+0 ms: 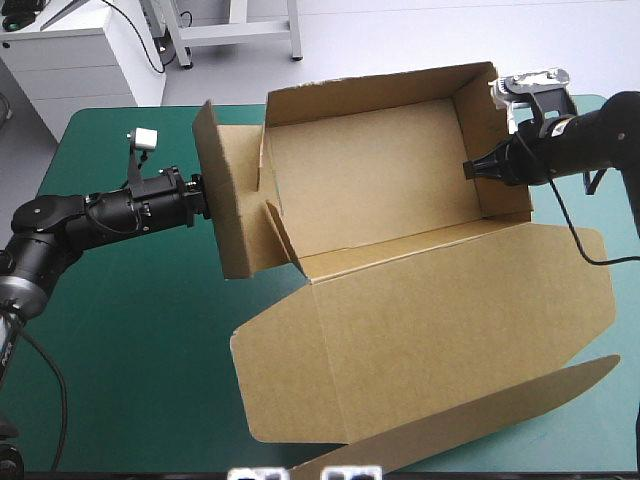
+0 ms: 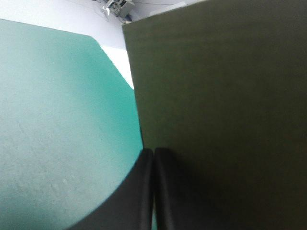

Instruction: Fold the box

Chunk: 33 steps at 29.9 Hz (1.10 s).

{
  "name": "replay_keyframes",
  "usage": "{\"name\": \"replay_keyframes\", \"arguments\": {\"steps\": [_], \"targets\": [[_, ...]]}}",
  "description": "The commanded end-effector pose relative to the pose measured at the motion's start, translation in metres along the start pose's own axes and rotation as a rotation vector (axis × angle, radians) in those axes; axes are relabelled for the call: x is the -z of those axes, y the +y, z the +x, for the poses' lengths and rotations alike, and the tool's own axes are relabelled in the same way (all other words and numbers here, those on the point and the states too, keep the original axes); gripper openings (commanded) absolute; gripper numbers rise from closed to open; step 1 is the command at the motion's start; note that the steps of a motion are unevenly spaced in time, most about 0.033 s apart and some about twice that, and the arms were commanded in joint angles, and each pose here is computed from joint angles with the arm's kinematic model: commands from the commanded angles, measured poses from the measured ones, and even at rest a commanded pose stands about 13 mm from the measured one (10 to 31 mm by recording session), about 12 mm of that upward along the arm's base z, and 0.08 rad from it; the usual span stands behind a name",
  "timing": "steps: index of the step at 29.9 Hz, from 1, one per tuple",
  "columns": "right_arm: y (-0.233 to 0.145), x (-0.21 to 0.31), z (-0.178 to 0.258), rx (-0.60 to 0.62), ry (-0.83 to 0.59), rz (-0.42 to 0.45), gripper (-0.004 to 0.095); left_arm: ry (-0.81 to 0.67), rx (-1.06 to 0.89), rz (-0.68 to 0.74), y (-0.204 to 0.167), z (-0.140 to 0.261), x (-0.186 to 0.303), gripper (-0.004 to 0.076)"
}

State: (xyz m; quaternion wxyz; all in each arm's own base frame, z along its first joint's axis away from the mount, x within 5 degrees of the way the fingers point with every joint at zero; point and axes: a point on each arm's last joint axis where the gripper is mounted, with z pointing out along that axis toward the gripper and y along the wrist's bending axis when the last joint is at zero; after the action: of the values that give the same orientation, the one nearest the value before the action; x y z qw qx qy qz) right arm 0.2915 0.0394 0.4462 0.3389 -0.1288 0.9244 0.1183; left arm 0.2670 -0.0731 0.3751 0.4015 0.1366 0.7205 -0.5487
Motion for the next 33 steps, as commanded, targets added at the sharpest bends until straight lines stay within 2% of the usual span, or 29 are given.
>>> {"name": "replay_keyframes", "arguments": {"steps": [1,9,17,20,25,27,31,33], "targets": [[0.006,0.024,-0.008,-0.027,-0.136,-0.005,-0.0017,-0.078,-0.015,0.166,-0.03,-0.013,0.005,-0.0009],[0.015,0.022,-0.012,-0.023,-0.168,-0.019,-0.0017,-0.071,-0.071,0.217,-0.044,-0.022,0.007,-0.0008],[0.028,0.019,-0.018,-0.012,-0.217,0.022,-0.0016,-0.079,-0.089,0.224,-0.049,-0.027,0.008,-0.0006],[0.029,0.019,-0.019,-0.018,-0.233,0.021,-0.0016,-0.079,-0.089,0.224,-0.049,-0.027,0.008,0.0024],[0.029,0.019,-0.02,-0.027,-0.237,0.023,-0.0016,-0.079,-0.089,0.224,-0.049,-0.027,0.008,0.0156],[0.029,0.019,-0.02,-0.031,-0.239,0.022,-0.0016,-0.079,-0.089,0.224,-0.049,-0.027,0.008,0.0233],[0.029,0.019,-0.02,-0.041,-0.244,0.021,-0.0016,-0.083,-0.09,0.228,-0.049,-0.027,0.008,0.0448],[0.029,0.019,-0.02,-0.045,-0.248,0.02,-0.0016,-0.089,-0.089,0.232,-0.05,-0.027,0.008,0.0513]]}}
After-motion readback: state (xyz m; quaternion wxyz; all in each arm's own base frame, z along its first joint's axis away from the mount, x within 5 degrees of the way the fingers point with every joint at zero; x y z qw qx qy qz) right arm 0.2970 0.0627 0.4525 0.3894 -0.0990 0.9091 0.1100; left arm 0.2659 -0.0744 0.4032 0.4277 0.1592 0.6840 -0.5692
